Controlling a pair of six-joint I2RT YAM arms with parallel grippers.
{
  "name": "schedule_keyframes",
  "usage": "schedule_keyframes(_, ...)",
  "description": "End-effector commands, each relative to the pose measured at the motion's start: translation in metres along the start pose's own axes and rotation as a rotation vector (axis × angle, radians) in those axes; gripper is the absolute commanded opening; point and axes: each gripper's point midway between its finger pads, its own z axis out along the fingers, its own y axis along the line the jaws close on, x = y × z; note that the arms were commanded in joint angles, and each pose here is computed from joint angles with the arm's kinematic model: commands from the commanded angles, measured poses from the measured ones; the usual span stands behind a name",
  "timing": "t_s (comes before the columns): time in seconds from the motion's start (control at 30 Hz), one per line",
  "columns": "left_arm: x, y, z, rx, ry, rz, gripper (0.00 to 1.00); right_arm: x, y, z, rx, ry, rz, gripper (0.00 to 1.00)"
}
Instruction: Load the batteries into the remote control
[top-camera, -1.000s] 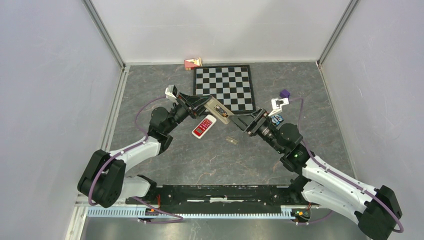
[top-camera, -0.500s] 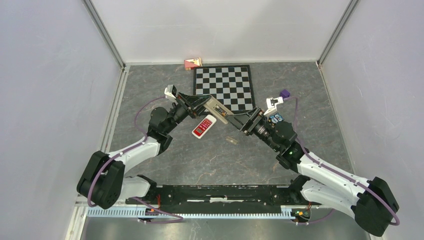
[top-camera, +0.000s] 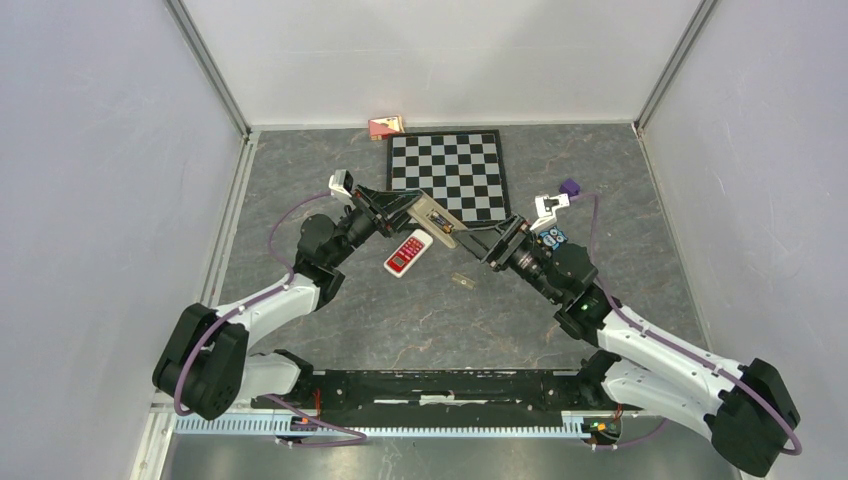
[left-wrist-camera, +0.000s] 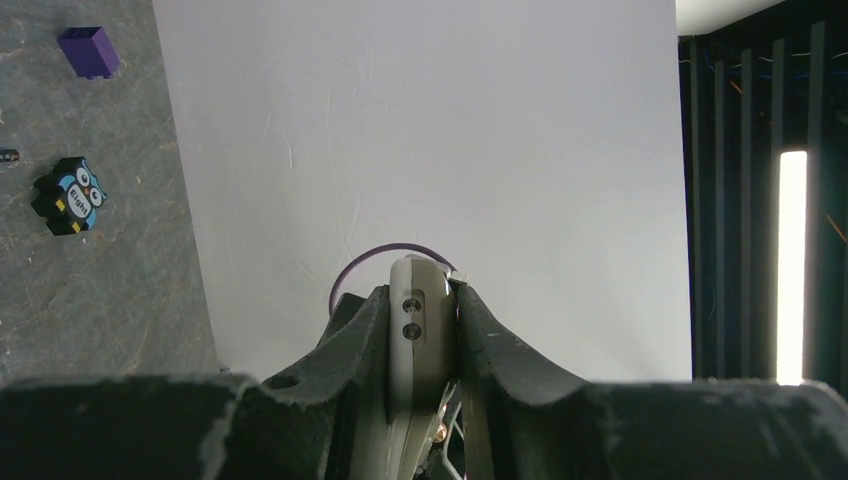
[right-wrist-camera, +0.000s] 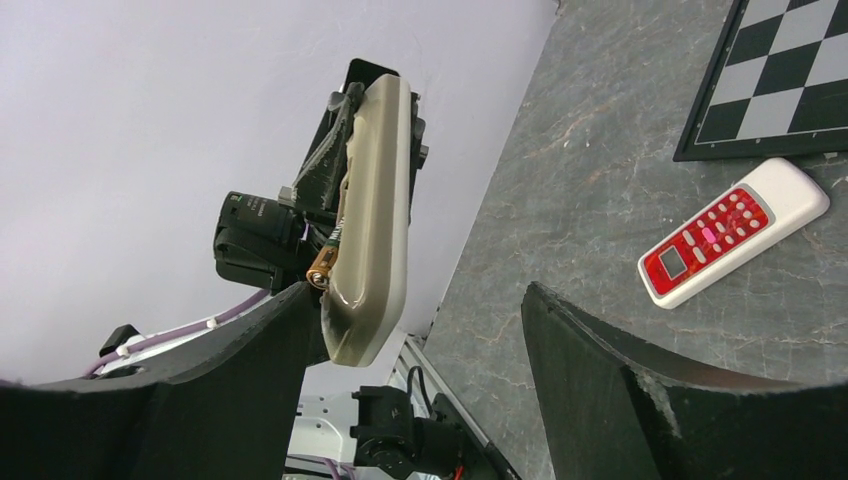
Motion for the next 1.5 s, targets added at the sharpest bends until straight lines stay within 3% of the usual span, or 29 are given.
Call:
schedule_keyframes(0.0,0.005,-0.028,0.002,0.081,0.016,0.046,0.02,-0.015,0.021,-0.002,-0.080,-0.055,-0.028,0.81)
schedule_keyframes(0.6,0.010,-0.031,-0.001,0.092,0.038,0.047,0.02,-0.013,0.018,0.014,-0.064,-0.046,0.026,0.78)
schedule_keyframes(0.8,0.018,-0.041,0.000,0.123,0.069,0.090,0.02,0.001,-0.002,0.019,0.017,0.011,0.057,0.73)
schedule_keyframes(1.2,0.035,-0.065,-0.008,0.228,0.146,0.259,0.02,0.023,-0.062,0.016,0.374,0.125,0.080,0.57)
schedule_keyframes(1.47,0.040,-0.069,-0.011,0.267,0.167,0.272,0.02,0.028,-0.073,0.012,0.422,0.144,0.121,0.50)
